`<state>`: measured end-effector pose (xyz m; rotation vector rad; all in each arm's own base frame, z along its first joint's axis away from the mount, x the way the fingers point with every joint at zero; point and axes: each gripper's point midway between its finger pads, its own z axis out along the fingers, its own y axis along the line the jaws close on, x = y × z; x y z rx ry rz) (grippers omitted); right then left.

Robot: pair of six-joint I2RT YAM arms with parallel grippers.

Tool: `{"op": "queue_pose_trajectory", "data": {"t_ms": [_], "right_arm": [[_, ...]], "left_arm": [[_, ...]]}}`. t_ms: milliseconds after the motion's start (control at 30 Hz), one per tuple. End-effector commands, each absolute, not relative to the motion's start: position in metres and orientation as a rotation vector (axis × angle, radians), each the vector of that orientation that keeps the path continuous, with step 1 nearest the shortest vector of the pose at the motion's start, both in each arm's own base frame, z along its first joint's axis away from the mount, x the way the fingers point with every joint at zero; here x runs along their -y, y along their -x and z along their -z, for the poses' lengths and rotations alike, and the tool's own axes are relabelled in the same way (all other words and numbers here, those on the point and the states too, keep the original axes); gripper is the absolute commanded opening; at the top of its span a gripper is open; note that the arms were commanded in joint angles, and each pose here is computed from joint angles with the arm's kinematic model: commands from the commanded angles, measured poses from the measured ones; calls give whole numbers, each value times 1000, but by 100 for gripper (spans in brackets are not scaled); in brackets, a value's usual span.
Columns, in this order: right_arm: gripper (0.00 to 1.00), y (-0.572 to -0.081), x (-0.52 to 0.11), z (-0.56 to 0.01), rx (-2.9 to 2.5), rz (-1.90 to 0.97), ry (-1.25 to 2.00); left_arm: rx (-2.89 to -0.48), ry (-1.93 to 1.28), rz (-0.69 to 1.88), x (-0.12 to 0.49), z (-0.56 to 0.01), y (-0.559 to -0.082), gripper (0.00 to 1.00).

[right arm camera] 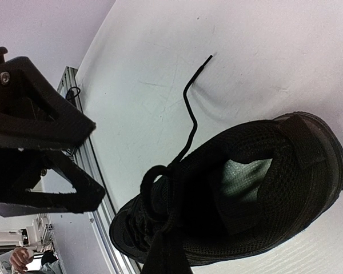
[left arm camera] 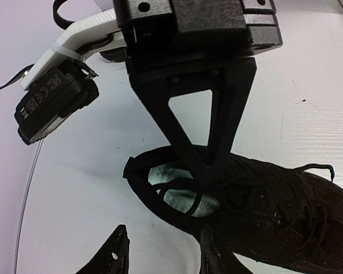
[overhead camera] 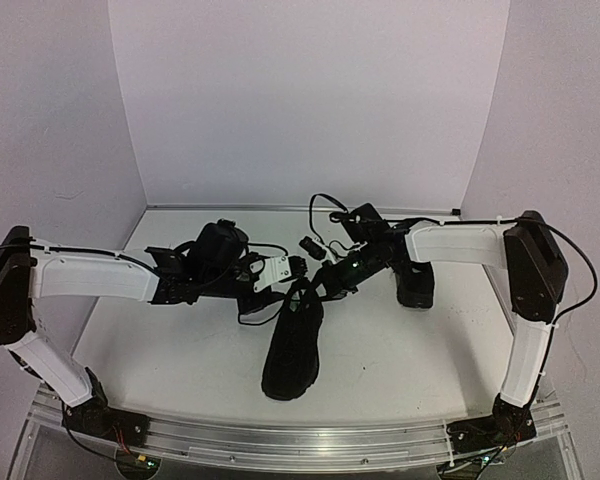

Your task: Tie the shoes

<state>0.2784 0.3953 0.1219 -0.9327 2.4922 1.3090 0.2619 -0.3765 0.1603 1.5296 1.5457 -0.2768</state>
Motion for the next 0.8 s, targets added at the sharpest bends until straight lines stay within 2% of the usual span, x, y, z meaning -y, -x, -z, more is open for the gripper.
{"op": "queue_pose_trajectory", "data": {"t_ms": [0,467,533,767], "right_arm": [[0,-278,-397,-147,-2397,-1330,969],[0,-276,-398,-148,-2389,-1332,980],[0,-276,-398,-148,-2389,-1329,980],[0,-278,-397,-147,-2393,-1316,973]], "left_arm": [[-1500,-1572,313,392,-171,-267,41],[-1472,-1646,311,408,-162,-275,40],[-1476,-1656,317,407,-162,-274,35],[-1488,-1621,331,395,-171,-267,6]]}}
